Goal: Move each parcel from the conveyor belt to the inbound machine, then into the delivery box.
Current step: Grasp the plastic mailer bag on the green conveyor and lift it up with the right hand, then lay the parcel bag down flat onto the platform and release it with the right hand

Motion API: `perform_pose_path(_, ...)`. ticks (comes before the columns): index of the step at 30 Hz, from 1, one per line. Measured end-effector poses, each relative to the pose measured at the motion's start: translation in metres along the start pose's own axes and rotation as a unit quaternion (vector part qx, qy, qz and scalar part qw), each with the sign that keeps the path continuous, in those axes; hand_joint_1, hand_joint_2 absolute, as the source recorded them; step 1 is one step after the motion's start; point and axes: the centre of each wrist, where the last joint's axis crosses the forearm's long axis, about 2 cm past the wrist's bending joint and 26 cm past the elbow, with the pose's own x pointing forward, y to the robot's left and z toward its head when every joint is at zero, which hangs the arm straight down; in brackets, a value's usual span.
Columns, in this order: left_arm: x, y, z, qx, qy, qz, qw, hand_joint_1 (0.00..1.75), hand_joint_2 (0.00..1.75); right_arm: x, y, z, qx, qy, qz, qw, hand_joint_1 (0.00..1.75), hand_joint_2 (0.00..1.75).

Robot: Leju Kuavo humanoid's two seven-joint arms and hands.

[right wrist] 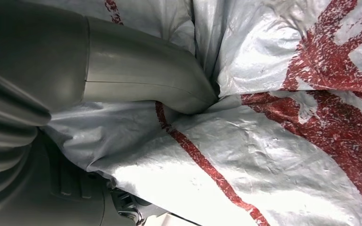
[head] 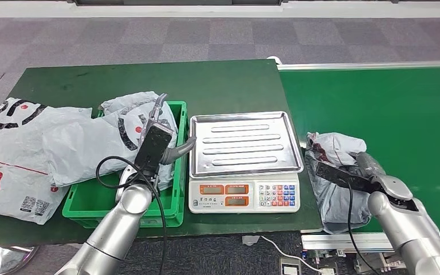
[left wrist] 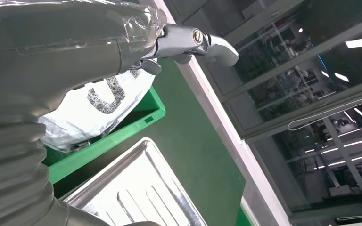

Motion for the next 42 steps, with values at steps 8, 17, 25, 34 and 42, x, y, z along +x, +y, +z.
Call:
perform_pose_path(8, 0.001, -0.004, 0.000, 0.003, -0.007, -0.002, 1.000, 0.00, 1.75, 0.044, -0.034, 0.017, -0.305, -0.053, -0.055, 0.949, 1.75, 1.75)
perform_pose_path(17, 0.019, -0.017, -0.031, 0.005, -0.025, 0.012, 1.000, 0.00, 1.75, 0.046, -0.082, 0.055, -0.548, -0.102, -0.167, 0.813, 1.75, 1.75)
perform_pose_path(25, 0.024, -0.024, -0.043, 0.000, -0.024, 0.027, 0.999, 0.00, 1.75, 0.020, -0.071, 0.082, -0.594, -0.110, -0.195, 0.773, 1.75, 1.75)
perform_pose_path(34, 0.022, -0.027, -0.045, -0.003, -0.019, 0.031, 0.999, 0.00, 1.75, 0.017, -0.068, 0.085, -0.588, -0.091, -0.224, 0.772, 1.75, 1.75)
perform_pose_path(42, 0.026, -0.029, -0.048, 0.003, -0.026, 0.035, 0.999, 0.00, 1.75, 0.072, -0.069, 0.023, -0.447, -0.061, -0.277, 0.848, 1.75, 1.75)
